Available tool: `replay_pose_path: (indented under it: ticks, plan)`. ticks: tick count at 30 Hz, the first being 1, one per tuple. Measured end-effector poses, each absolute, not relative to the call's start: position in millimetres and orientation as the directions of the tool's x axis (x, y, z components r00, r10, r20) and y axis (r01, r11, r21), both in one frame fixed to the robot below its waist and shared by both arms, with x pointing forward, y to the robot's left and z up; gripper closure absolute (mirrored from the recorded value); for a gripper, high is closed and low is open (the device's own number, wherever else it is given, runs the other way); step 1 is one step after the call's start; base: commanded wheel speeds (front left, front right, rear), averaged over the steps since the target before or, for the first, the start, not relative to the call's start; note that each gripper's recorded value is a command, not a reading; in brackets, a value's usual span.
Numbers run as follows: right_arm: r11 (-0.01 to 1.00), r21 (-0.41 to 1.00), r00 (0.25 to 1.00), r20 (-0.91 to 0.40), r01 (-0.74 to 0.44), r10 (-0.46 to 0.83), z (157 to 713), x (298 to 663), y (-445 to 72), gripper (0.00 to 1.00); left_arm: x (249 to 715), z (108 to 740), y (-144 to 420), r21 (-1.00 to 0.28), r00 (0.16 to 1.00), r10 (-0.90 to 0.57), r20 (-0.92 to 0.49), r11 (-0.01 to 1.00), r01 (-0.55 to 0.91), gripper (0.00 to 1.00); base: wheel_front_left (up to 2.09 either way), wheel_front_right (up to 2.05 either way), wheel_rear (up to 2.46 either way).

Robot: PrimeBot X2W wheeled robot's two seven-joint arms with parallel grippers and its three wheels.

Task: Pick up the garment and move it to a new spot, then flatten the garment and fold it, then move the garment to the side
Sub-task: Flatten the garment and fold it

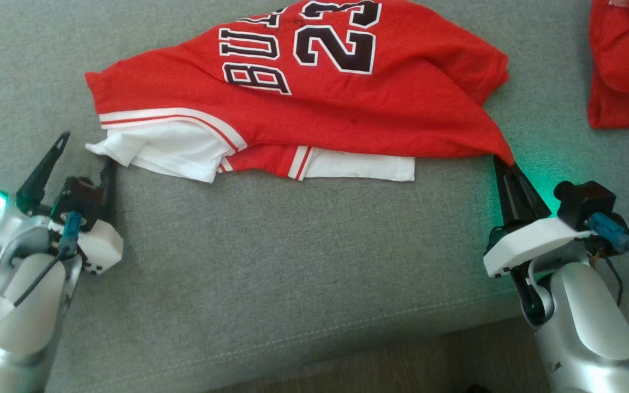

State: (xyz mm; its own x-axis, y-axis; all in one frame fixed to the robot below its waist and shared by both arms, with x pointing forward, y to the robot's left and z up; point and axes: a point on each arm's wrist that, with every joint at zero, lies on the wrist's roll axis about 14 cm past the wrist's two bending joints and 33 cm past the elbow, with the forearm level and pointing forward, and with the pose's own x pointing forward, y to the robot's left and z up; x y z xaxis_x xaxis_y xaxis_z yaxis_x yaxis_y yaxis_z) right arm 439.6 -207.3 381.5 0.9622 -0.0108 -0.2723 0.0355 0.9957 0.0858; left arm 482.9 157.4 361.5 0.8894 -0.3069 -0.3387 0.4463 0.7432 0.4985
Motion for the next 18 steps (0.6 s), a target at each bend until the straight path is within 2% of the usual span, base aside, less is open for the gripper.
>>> replay_pose_path:
  ticks: [2, 4, 5, 14, 16, 18]
  plan:
    - [0.996, 0.084, 0.961, -0.274, 0.038, -0.014, 380.5, 439.2, -208.5, 1.00, 486.0, 361.2, 154.2, 0.517, 0.878, -0.332, -0.345, 0.714, 0.473, 0.01, 0.00, 0.00, 0.00]
    - [0.996, 0.083, 0.961, -0.277, 0.041, -0.016, 379.5, 439.0, -209.5, 1.00, 487.8, 359.5, 150.8, 0.521, 0.862, -0.358, -0.359, 0.689, 0.503, 0.79, 0.00, 0.00, 0.00]
    - [0.996, 0.082, 0.960, -0.278, 0.042, -0.018, 379.1, 438.9, -209.9, 1.00, 487.4, 357.1, 148.9, 0.518, 0.853, -0.369, -0.369, 0.680, 0.519, 1.00, 0.00, 0.00, 0.00]
    - [0.996, 0.085, 0.965, -0.263, 0.042, -0.018, 384.9, 440.1, -209.8, 1.00, 481.4, 353.9, 138.8, 0.498, 0.789, -0.444, -0.425, 0.613, 0.614, 1.00, 0.00, 0.00, 0.00]
    - [0.995, 0.086, 0.969, -0.247, 0.040, -0.018, 390.8, 441.2, -209.5, 1.00, 477.6, 357.9, 136.9, 0.450, 0.787, -0.453, -0.418, 0.650, 0.613, 1.00, 0.00, 0.00, 0.00]
    - [0.995, 0.087, 0.974, -0.225, 0.037, -0.016, 399.1, 442.8, -208.9, 1.00, 468.2, 361.0, 130.4, 0.347, 0.787, -0.467, -0.403, 0.717, 0.604, 1.00, 0.00, 0.00, 0.00]
